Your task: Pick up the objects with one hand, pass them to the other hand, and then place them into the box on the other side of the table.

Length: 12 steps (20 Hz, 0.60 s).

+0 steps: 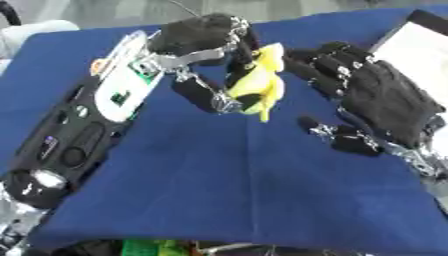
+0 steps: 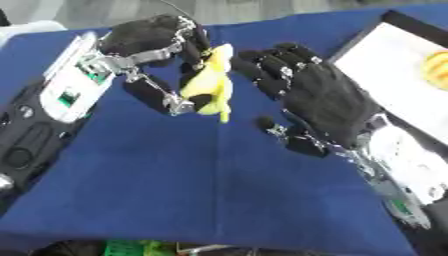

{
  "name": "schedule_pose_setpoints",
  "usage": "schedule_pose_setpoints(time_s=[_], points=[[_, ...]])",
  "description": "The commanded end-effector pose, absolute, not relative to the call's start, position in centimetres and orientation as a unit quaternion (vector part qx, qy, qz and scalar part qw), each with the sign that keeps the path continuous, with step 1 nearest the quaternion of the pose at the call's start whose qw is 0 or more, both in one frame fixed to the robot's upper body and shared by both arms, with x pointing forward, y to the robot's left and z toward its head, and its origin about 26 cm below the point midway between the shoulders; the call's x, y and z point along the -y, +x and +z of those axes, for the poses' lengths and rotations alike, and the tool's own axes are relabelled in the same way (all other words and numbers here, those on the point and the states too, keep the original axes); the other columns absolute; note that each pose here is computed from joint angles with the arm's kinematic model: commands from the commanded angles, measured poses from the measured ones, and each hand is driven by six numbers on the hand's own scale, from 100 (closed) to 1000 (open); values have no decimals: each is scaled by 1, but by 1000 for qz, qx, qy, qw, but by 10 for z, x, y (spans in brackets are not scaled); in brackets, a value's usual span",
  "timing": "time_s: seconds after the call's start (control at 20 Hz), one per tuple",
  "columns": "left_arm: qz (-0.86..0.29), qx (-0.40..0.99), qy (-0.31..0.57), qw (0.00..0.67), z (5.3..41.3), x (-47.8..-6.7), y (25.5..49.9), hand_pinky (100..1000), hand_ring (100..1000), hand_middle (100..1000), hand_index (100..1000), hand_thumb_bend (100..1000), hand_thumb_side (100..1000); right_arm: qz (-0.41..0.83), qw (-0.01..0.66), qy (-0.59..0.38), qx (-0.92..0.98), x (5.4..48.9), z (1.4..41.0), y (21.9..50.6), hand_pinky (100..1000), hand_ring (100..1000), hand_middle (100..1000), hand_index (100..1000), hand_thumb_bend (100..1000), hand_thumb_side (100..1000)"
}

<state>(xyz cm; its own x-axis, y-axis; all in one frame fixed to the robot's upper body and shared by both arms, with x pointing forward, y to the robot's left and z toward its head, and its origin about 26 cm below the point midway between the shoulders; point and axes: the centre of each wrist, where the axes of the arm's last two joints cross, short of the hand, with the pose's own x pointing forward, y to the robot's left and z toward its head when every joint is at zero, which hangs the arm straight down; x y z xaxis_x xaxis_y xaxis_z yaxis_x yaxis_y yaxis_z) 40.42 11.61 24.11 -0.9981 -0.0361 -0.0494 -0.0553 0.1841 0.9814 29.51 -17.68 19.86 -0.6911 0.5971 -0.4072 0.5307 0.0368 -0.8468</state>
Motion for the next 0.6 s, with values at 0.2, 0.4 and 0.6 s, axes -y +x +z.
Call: schedule_pose_setpoints(time_s=[0.2,0.4,0.6], points=[[682,-727,-7,76,252,-104,399,525,270,208,265,100,249,562,7,-396,727,174,208,292,850,833,901,1000,399,121],[690,-720,-4,77,250,-102,400,525,270,208,265,100,251,558,3,-396,729,173,209,293,850,831,900,1000,407,116],[693,-717,-7,72,248,-104,402,524,270,208,264,100,251,557,4,-397,729,173,209,292,850,830,898,1000,395,113]])
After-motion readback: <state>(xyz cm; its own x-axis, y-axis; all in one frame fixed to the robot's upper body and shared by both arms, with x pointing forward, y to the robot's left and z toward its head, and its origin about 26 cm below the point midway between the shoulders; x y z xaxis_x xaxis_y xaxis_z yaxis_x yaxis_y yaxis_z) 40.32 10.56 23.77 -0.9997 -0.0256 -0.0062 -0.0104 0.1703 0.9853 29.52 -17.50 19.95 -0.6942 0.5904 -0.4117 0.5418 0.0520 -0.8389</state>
